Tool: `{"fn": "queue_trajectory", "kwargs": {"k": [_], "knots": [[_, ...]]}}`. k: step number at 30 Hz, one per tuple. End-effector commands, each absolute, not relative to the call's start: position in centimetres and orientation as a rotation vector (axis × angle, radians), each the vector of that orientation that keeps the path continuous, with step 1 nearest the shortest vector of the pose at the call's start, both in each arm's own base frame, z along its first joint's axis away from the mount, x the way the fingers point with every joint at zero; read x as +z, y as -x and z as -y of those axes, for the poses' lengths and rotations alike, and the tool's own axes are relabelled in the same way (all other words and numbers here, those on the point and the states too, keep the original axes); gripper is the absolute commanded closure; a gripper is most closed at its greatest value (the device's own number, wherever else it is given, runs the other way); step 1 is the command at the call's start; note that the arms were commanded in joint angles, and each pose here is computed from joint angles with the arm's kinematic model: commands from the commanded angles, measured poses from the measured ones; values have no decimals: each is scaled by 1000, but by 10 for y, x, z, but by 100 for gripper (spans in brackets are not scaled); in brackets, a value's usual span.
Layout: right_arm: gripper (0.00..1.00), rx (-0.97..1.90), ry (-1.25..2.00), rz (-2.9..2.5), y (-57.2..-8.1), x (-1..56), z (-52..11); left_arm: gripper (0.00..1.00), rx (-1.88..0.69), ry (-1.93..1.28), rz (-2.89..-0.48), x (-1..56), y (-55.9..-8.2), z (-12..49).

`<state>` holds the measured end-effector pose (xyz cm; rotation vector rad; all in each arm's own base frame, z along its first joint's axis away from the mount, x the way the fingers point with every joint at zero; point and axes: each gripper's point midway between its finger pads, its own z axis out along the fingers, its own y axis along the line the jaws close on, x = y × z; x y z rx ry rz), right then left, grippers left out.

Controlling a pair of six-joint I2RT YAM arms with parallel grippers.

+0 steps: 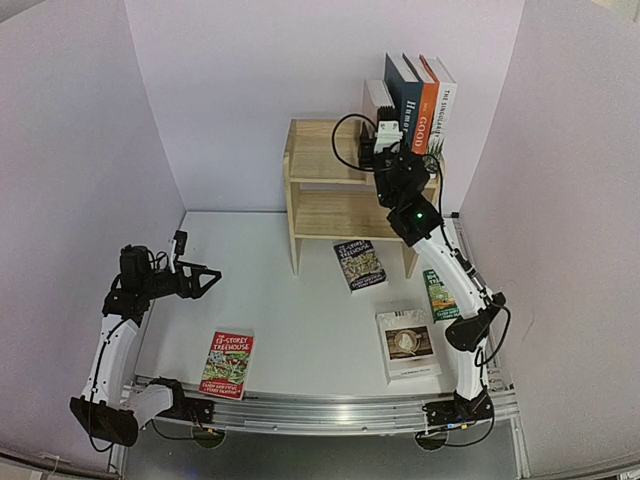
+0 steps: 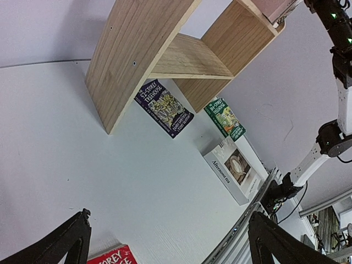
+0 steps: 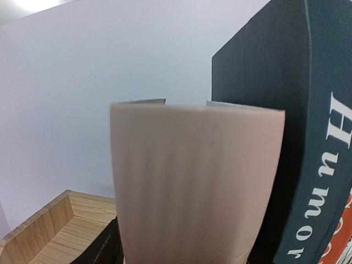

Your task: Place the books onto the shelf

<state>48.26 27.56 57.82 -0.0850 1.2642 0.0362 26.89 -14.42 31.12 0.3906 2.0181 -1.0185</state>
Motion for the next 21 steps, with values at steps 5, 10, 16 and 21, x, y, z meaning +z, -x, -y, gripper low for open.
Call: {"fn": "queue_trajectory", "kwargs": {"k": [5, 10, 16, 21], "knots": [[41, 49, 5, -1181, -459, 603, -262, 0, -1045, -411, -2017, 309, -264, 147], [62, -7, -11, -1180, -463, 601, -259, 0, -1048, -415, -2013, 309, -263, 148], [67, -24, -5, -1151, -471, 606, -261, 0, -1053, -415, -2016, 309, -263, 148], [66, -25, -25, -1158, -482, 601, -249, 0, -1055, -414, -2018, 309, -261, 148]]}}
